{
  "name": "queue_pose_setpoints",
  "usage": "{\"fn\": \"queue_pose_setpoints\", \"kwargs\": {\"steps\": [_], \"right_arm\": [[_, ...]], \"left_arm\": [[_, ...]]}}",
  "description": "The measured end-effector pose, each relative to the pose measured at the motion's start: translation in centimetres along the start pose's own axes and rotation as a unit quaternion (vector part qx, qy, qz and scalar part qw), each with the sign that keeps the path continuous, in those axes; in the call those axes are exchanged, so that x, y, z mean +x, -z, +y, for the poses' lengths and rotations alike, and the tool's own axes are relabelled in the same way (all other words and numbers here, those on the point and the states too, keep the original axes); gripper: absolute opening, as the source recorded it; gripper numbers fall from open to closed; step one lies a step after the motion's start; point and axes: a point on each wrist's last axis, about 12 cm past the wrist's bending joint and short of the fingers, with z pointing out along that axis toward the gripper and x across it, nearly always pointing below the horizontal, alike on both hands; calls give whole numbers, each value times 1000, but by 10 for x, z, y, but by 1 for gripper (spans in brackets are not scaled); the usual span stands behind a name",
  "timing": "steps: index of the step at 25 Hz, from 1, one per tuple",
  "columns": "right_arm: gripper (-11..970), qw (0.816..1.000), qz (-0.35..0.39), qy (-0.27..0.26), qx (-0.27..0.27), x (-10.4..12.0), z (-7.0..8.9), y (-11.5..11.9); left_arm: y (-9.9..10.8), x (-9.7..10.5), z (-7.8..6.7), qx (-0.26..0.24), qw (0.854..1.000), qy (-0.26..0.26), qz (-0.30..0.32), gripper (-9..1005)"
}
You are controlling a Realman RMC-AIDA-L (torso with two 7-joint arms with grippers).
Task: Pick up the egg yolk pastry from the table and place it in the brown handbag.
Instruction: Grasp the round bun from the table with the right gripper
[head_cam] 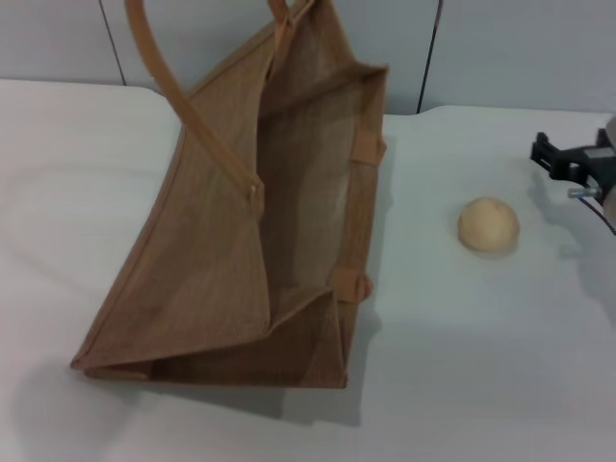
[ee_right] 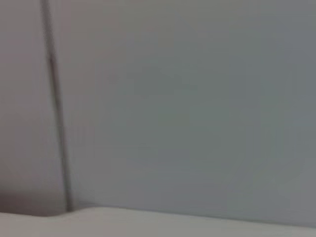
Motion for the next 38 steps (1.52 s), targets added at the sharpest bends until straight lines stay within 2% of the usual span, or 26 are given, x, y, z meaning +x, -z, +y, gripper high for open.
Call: {"fn": "queue_pose_setpoints", "kwargs": {"steps": [4,8,13,18,24,30,38], "right_arm": [[881,999,-5,10,-44,-15,4,5],[882,996,-14,17,-81,-32,-2,20],[882,991,1,73,-112,-53,-4,34],[882,980,30,124,-155,-62,8,44],[882,965,71,143,-210,-70,10,46],[883,955,106,152,-231,-63,11,44],[885,937,143,163,-275,-61,23,45]], "left_arm": [[3,-1,2,1,1000,-9,11,121],[5,-3,5,-1,1000,-16,15,121],[8,-1,9,-1,999,-22,26,121],[9,-2,10,-3,999,-30,27,121],[8,-9,9,-2,999,-37,24,121],[10,-11,9,3,999,-44,29,121],[11,-10,8,2,998,-46,39,121]]}}
